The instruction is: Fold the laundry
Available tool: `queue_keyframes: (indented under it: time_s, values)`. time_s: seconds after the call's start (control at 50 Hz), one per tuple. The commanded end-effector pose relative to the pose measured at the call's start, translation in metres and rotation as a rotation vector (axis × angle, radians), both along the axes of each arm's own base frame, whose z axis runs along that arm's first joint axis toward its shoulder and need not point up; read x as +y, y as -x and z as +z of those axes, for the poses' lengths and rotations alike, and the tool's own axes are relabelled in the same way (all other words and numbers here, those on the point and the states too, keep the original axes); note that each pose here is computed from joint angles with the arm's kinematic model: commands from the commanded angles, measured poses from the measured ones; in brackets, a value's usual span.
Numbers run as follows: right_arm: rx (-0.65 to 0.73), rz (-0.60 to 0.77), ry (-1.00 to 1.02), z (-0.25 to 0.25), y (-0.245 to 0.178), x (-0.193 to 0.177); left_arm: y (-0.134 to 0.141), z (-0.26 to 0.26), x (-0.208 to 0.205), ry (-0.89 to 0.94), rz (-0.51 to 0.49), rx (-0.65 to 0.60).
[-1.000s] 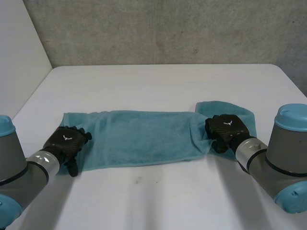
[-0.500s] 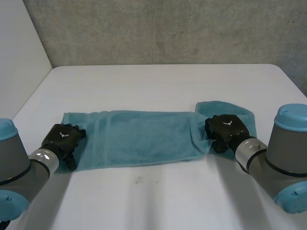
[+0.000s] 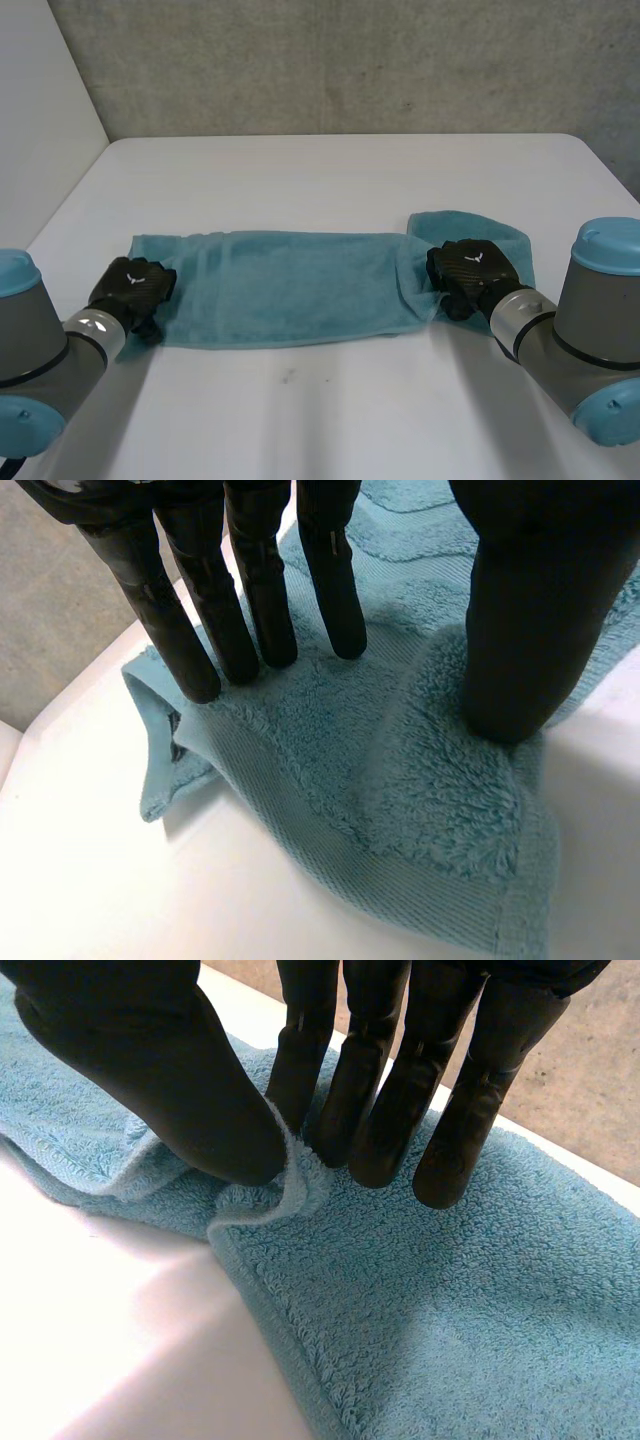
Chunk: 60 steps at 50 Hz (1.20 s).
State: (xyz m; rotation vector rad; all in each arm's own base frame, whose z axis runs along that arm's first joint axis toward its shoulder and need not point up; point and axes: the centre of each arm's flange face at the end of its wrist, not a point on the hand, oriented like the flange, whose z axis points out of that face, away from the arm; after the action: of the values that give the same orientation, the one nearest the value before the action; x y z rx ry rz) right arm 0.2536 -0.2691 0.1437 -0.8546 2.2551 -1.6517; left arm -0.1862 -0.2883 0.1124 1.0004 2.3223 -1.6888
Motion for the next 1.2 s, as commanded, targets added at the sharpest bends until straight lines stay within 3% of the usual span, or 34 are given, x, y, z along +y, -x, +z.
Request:
queue_keyframes:
  time_s: [0.02, 0.22, 0.36, 0.5, 0.74, 0.84, 0.96, 1.2]
  values:
    - [0.001, 0.001, 0.000, 0.000, 0.000, 0.000, 0.000, -0.002, 0.001, -0.009, -0.003, -0.001]
    - [0.001, -0.012, 0.010, 0.003, 0.001, -0.003, 0.002, 0.012, 0.002, 0.037, -0.005, 0.003]
    - [-0.002, -0.017, 0.029, 0.011, 0.002, -0.004, -0.001, 0.068, 0.009, 0.207, 0.004, 0.040]
    - [-0.010, -0.016, 0.046, 0.030, 0.005, -0.003, -0.002, 0.067, 0.021, 0.182, 0.010, 0.073]
    - [0.014, -0.154, -0.108, 0.018, 0.046, -0.014, -0.016, 0.067, 0.012, 0.183, 0.063, 0.073]
    - [-0.050, -0.260, -0.138, 0.022, 0.079, -0.022, -0.017, 0.067, 0.010, 0.187, 0.068, 0.073]
    - [-0.108, -0.216, -0.150, 0.031, 0.095, -0.026, -0.029, 0.072, 0.000, 0.208, 0.113, 0.070]
    - [0.071, -0.146, -0.168, 0.011, 0.111, -0.010, -0.034, 0.070, -0.004, 0.203, 0.126, 0.071]
